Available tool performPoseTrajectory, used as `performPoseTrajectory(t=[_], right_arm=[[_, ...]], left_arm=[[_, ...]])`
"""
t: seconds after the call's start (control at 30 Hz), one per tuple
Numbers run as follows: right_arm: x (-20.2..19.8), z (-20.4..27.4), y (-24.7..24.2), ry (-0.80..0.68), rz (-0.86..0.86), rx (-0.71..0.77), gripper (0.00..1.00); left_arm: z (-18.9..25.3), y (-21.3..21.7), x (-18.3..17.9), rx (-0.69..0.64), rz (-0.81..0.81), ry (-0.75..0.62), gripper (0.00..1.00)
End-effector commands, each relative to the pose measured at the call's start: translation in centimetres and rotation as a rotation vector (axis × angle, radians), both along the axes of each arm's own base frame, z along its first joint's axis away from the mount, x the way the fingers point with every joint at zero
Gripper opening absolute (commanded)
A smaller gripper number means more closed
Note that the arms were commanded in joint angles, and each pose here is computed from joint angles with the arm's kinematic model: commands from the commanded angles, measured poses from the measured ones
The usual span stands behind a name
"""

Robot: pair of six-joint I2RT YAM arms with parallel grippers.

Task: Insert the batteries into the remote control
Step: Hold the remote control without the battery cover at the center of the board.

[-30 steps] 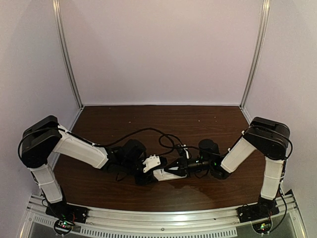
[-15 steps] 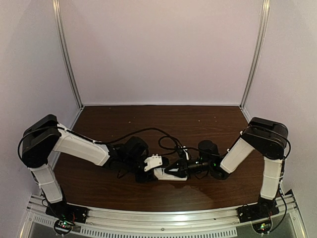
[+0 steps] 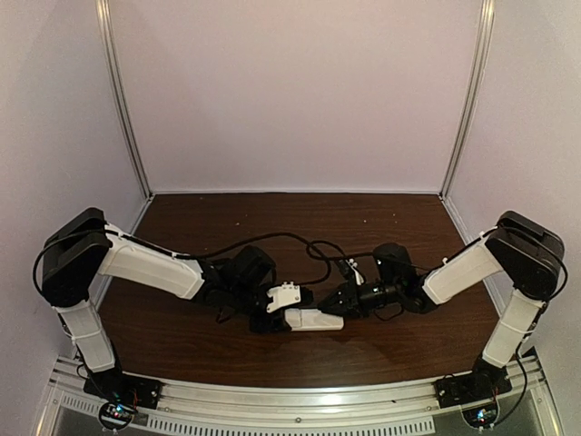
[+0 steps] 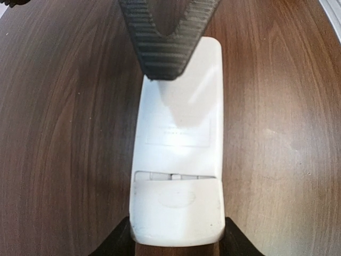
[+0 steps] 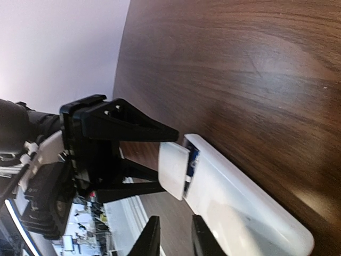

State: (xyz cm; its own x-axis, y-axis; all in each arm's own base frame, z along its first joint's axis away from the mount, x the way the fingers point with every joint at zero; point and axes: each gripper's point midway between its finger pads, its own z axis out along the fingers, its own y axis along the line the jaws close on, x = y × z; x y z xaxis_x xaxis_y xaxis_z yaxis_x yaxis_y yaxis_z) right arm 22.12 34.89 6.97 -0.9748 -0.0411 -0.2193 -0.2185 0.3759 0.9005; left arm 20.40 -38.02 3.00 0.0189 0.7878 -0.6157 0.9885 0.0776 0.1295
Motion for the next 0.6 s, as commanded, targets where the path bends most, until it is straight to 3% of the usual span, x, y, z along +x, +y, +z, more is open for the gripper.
performPoseTrajectory(t=[0.0,0.33,0.57], right_arm=[[0.1,-1.8,-2.9,-0.05,0.001,-0.177,0.27],[-0.6,-4.3,-6.5,-0.05,0.013,-0.346,0.39],[-0.3,-5.1,-5.9,-0.036,0.032,-0.334,0.38]], left_arm=[[0.0,-0.7,-0.4,-0.001,-0.037,0.023,0.45],[-0.6,-0.5,0.0,0.023,-0.021,0.022,0.45],[-0.6,0.0,0.5,0.04,-0.024,0.028,0.45]])
